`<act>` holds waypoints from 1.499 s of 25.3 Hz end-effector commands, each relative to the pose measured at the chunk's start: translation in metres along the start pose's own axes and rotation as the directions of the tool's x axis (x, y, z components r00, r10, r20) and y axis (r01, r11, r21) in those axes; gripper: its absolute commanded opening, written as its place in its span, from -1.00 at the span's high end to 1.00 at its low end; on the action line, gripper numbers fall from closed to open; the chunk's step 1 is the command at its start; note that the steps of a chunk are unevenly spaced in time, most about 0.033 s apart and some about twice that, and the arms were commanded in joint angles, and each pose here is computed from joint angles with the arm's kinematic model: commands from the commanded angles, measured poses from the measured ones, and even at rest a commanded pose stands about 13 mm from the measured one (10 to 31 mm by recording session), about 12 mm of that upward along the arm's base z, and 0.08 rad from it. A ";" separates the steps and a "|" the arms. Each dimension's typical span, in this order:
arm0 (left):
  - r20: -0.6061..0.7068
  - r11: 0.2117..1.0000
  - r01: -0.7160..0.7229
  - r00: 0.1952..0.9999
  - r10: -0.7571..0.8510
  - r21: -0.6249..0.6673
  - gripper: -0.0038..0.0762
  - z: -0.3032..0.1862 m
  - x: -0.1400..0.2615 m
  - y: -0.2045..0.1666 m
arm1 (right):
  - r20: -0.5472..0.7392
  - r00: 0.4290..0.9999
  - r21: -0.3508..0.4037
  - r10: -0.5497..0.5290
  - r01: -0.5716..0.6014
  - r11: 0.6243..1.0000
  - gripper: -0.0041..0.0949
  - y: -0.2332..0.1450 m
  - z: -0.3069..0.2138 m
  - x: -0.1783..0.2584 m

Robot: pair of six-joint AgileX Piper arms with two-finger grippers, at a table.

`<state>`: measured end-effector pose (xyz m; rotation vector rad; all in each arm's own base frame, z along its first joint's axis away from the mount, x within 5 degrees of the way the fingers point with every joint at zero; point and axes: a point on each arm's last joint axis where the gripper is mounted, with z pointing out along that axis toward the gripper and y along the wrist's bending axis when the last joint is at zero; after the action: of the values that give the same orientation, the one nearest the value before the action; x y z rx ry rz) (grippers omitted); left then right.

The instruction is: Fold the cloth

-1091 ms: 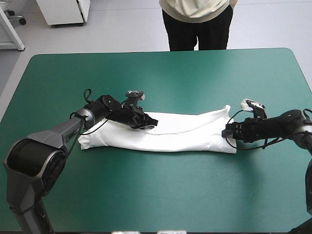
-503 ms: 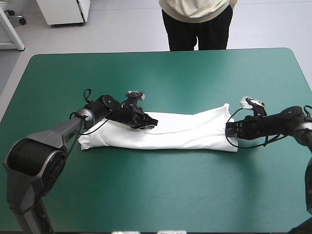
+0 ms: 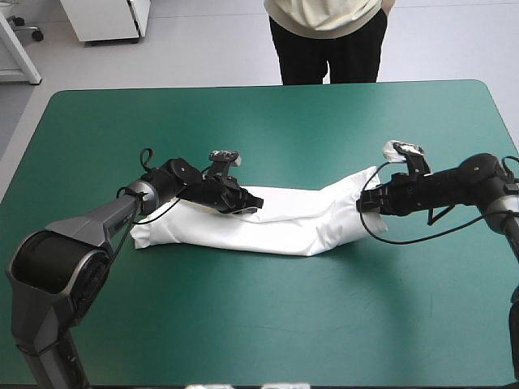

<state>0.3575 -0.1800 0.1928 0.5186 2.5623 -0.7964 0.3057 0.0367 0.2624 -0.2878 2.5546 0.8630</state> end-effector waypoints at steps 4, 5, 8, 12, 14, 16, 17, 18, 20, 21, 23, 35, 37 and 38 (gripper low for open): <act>0.212 0.997 -0.054 0.975 0.065 -0.057 0.93 -0.048 -0.026 -0.015 | 0.093 0.985 -0.055 -0.146 0.152 0.987 0.94 0.069 -0.013 -0.034; 0.256 0.994 -0.076 0.962 0.094 -0.080 0.93 -0.074 -0.030 -0.016 | 0.108 0.977 -0.054 -0.182 0.188 0.981 0.94 0.087 -0.017 -0.043; 0.405 0.982 -0.086 0.902 0.149 -0.171 0.93 -0.163 -0.033 -0.016 | 0.128 0.963 -0.074 -0.237 0.248 0.966 0.94 0.121 -0.020 -0.060; 0.544 0.928 -0.025 0.804 0.240 -0.373 0.93 -0.302 0.004 -0.026 | 0.114 0.939 -0.123 -0.324 0.337 0.934 0.94 0.168 0.000 -0.077; 0.542 0.897 0.030 0.806 0.239 -0.441 0.93 -0.337 0.022 -0.036 | 0.097 0.926 -0.139 -0.365 0.375 0.916 0.94 0.189 0.019 -0.083; 0.503 0.877 0.029 0.828 0.247 -0.479 0.93 -0.346 0.028 -0.042 | 0.085 0.915 -0.149 -0.394 0.403 0.903 0.94 0.205 0.036 -0.088; 0.485 0.875 0.024 0.840 0.244 -0.483 0.93 -0.348 0.030 -0.045 | 0.083 0.908 -0.150 -0.410 0.418 0.896 0.94 0.214 0.044 -0.090; 0.477 0.885 0.026 0.850 0.225 -0.465 0.93 -0.349 0.032 -0.048 | 0.080 0.898 -0.155 -0.433 0.440 0.885 0.94 0.229 0.058 -0.093; 0.471 0.893 0.023 0.856 0.214 -0.449 0.93 -0.348 0.034 -0.050 | 0.088 0.885 -0.174 -0.458 0.466 0.867 0.94 0.244 0.071 -0.098; 0.469 0.894 0.020 0.856 0.216 -0.448 0.93 -0.349 0.036 -0.052 | 0.086 0.881 -0.188 -0.466 0.474 0.861 0.94 0.251 0.078 -0.099; 0.467 0.896 0.022 0.859 0.211 -0.444 0.93 -0.349 0.037 -0.053 | 0.085 0.872 -0.202 -0.481 0.488 0.849 0.94 0.264 0.091 -0.100; 0.497 0.909 0.030 0.845 0.199 -0.416 0.93 -0.349 0.034 -0.054 | 0.046 0.815 -0.284 -0.578 0.565 0.775 0.91 0.313 0.161 -0.081; 0.500 0.908 0.031 0.842 0.201 -0.417 0.93 -0.349 0.034 -0.054 | 0.082 0.792 -0.315 -0.605 0.597 0.738 0.76 0.320 0.162 -0.078; 0.500 0.907 0.031 0.842 0.202 -0.420 0.93 -0.349 0.034 -0.054 | 0.104 0.776 -0.333 -0.622 0.616 0.714 0.64 0.325 0.162 -0.076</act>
<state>0.2164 -0.0023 0.4454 0.2562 2.1857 -0.2747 0.3401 0.3954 0.2954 -1.1799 2.2921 0.8929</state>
